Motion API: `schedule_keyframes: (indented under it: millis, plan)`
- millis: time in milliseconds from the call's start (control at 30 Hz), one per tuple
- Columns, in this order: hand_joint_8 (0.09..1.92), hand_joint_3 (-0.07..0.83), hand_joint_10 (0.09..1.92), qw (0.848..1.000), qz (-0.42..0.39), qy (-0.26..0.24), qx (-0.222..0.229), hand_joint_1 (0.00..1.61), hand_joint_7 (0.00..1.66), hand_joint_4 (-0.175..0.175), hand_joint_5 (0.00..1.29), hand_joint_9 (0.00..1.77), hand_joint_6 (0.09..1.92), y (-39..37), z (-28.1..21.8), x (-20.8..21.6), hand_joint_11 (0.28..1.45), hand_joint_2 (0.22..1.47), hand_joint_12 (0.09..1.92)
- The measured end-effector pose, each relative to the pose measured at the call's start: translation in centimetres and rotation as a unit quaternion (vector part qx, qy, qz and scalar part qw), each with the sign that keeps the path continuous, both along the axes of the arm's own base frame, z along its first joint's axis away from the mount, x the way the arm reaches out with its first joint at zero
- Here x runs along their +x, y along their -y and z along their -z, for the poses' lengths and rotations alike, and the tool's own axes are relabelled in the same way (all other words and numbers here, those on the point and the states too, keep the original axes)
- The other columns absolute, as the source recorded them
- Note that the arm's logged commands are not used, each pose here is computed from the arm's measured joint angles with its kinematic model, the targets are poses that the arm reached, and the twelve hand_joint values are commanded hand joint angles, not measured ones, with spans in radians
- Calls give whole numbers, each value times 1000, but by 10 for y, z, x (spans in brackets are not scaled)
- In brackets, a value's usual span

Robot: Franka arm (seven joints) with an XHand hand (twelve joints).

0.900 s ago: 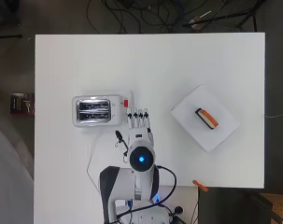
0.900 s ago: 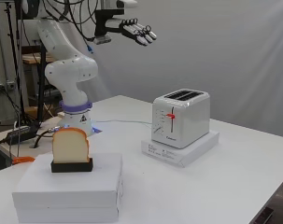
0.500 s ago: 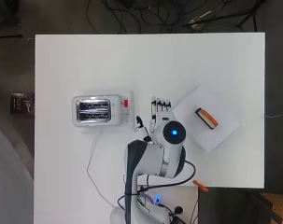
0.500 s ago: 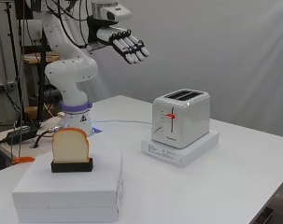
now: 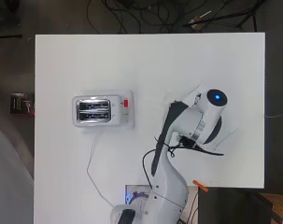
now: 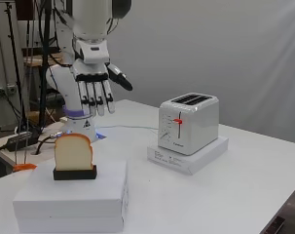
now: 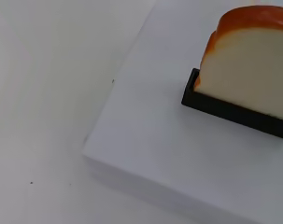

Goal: Teleoperate dual arm-hand system to toast a bread

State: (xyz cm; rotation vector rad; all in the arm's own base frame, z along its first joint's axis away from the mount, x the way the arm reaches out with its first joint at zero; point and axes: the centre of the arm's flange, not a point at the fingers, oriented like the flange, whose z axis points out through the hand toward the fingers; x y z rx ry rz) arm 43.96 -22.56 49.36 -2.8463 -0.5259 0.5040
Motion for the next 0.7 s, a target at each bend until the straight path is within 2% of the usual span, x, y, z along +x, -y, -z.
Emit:
schedule_keyframes:
  millis: [100, 200, 400, 567, 633, 700]
  plan:
    - [87, -3, 87, 1000, 10, -19, -6, 0, 695, 90, 489, 806, 87, 18, 16, 25, 577, 906, 87]
    - [87, -10, 87, 999, 18, -30, -5, 0, 700, 86, 509, 785, 87, 34, 29, 41, 529, 882, 87]
    - [87, -1, 87, 996, -7, -84, 14, 0, 574, 59, 391, 675, 87, 70, 84, 37, 502, 879, 87]
    - [87, -8, 87, 996, -29, -41, 75, 0, 499, 49, 368, 581, 87, 81, 90, 18, 482, 864, 87]
    - [87, -11, 87, 996, -29, -27, 84, 0, 504, 37, 377, 582, 87, 79, 91, 7, 476, 855, 87]
    - [87, -10, 87, 996, -37, -34, 78, 0, 534, 19, 388, 612, 87, 81, 97, -12, 475, 851, 87]
